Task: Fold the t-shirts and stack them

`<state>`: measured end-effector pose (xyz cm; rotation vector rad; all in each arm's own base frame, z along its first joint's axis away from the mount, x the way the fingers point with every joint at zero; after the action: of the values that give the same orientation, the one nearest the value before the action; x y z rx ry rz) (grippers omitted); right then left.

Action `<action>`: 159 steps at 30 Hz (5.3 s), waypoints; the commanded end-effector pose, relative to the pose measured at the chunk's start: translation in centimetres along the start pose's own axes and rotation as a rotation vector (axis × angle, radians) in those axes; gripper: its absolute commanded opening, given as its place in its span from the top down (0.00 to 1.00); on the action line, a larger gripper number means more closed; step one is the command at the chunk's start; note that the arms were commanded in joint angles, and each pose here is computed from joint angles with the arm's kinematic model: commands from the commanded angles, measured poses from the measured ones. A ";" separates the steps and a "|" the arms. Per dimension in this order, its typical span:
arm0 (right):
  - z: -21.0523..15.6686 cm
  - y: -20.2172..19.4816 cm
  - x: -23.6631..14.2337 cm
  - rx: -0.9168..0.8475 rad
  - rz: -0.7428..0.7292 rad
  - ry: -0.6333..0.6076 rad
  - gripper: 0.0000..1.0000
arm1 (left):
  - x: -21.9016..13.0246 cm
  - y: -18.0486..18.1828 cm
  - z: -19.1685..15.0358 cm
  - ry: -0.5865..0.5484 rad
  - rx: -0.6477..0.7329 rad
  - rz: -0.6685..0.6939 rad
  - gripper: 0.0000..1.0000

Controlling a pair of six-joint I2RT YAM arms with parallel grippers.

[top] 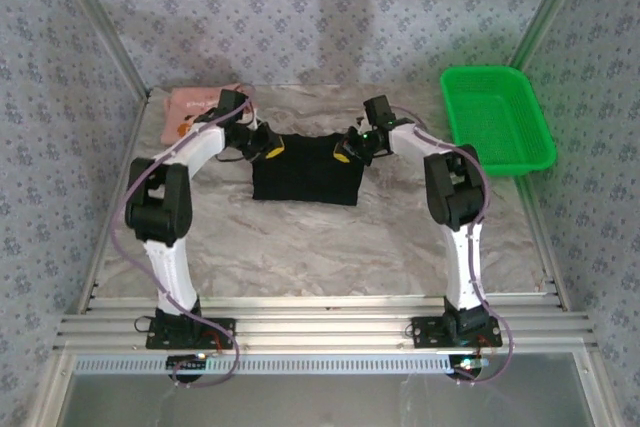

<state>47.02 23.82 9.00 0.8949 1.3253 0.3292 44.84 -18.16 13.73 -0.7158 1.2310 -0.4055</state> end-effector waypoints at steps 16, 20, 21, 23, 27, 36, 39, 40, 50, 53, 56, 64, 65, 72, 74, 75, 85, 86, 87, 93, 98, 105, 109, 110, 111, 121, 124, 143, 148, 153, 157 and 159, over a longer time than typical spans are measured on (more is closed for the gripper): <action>8.3 3.5 -2.4 0.055 0.160 -0.219 0.43 | -1.4 -5.7 10.7 -0.217 0.101 -0.148 0.33; 5.7 4.7 -5.6 -0.001 0.127 -0.200 0.35 | -6.3 -7.2 8.6 -0.249 0.132 -0.140 0.27; 4.8 4.8 -6.6 -0.037 0.096 -0.192 0.29 | -7.3 -6.8 7.7 -0.252 0.127 -0.120 0.25; 3.1 4.9 -8.1 -0.104 0.033 -0.186 0.19 | -8.5 -5.7 6.2 -0.246 0.119 -0.086 0.24; 0.0 5.2 -11.2 -0.223 -0.013 -0.196 0.07 | -8.8 -1.7 3.2 -0.198 0.131 0.093 0.17; -6.8 5.1 -15.6 -0.331 0.018 -0.182 0.03 | -3.5 2.1 1.6 -0.109 0.173 0.298 0.10; -8.8 4.2 -16.5 -0.332 0.021 -0.173 0.02 | -1.2 2.9 1.5 -0.082 0.164 0.342 0.10; -9.4 4.1 -16.9 -0.335 0.025 -0.173 0.02 | -0.4 3.2 1.4 -0.073 0.159 0.352 0.10; -12.8 3.4 -20.8 -0.371 0.045 -0.196 0.00 | 5.0 4.4 0.5 -0.023 0.172 0.525 0.12; -13.2 3.3 -21.6 -0.374 0.049 -0.196 0.00 | 6.2 4.7 0.1 -0.002 0.182 0.592 0.13; -13.5 3.1 -22.4 -0.372 0.048 -0.194 0.00 | 7.1 5.1 -0.4 0.027 0.196 0.654 0.17; -14.1 1.9 -23.0 -0.345 0.055 -0.192 0.00 | 8.1 5.4 -1.0 0.019 0.261 0.734 0.60; -14.1 1.9 -23.1 -0.345 0.057 -0.193 0.00 | 7.9 5.1 -0.7 0.005 0.276 0.734 0.64; -14.2 1.7 -22.7 -0.336 0.070 -0.186 0.00 | 4.0 1.0 2.7 -0.103 0.414 0.771 0.91; -14.1 2.0 -22.7 -0.344 0.083 -0.193 0.00 | 2.1 -0.4 4.1 -0.143 0.461 0.788 0.94; -14.0 2.0 -22.7 -0.347 0.085 -0.199 0.00 | 1.3 -1.1 4.7 -0.160 0.492 0.796 0.95; -13.9 1.8 -22.2 -0.335 0.080 -0.180 0.00 | -4.4 -5.8 10.8 -0.305 0.736 0.846 0.97; -13.9 1.8 -22.1 -0.334 0.078 -0.175 0.00 | -4.7 -5.7 11.4 -0.314 0.742 0.849 0.97; -13.8 1.6 -22.0 -0.330 0.073 -0.173 0.00 | -5.2 -5.4 11.9 -0.323 0.733 0.842 0.97; -13.4 1.4 -21.4 -0.317 0.058 -0.157 0.00 | -7.3 -2.8 14.3 -0.344 0.690 0.845 0.97; -12.8 1.5 -20.5 -0.307 0.049 -0.140 0.00 | -8.4 -1.9 15.6 -0.360 0.695 0.826 0.97; -12.2 1.7 -19.1 -0.300 0.040 -0.116 0.00 | -10.6 -1.7 16.7 -0.396 0.698 0.812 0.97; -12.1 1.4 -18.4 -0.291 0.028 -0.097 0.00 | -12.6 -1.0 17.5 -0.421 0.684 0.824 0.97; -11.8 2.4 -18.9 -0.307 0.045 -0.113 0.00 | -13.2 -0.8 17.7 -0.429 0.677 0.823 0.97; -11.7 2.4 -18.8 -0.305 0.044 -0.110 0.00 | -13.7 -0.4 18.0 -0.435 0.670 0.822 0.97; -11.1 2.7 -17.7 -0.291 0.045 -0.082 0.00 | -16.7 1.2 19.4 -0.482 0.627 0.768 0.97; -11.1 3.0 -17.3 -0.294 0.046 -0.072 0.00 | -17.5 1.8 19.8 -0.490 0.613 0.760 0.97; -10.5 3.9 -15.8 -0.298 0.019 -0.047 0.00 | -19.6 8.5 22.2 -0.516 0.429 0.614 0.96; -10.6 3.7 -15.2 -0.284 -0.003 -0.025 0.00 | -18.7 11.1 22.7 -0.499 0.366 0.547 0.94; -10.6 3.8 -14.6 -0.285 -0.013 -0.017 0.00 | -17.4 10.9 22.5 -0.472 0.355 0.428 0.96; -10.6 4.1 -14.7 -0.291 -0.014 -0.021 0.00 | -18.1 6.8 22.2 -0.515 0.423 0.398 0.98; -10.6 4.2 -14.9 -0.294 -0.011 -0.027 0.00 | -19.2 4.9 22.3 -0.559 0.445 0.404 0.98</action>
<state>34.32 20.37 21.38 0.6406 1.2354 0.4953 59.31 6.43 21.18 -0.1734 0.8561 -0.0496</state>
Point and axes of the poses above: each hand's point on the last joint's axis, 136 mm out from that joint toward the fingers, its own x axis out along the fingers, its own y axis along the line the jaws close on, z = x × y, the point moved 4 cm from there along -x, back along the fingers, and after that the axes turned 4 degrees about x, right-handed, at the moved point
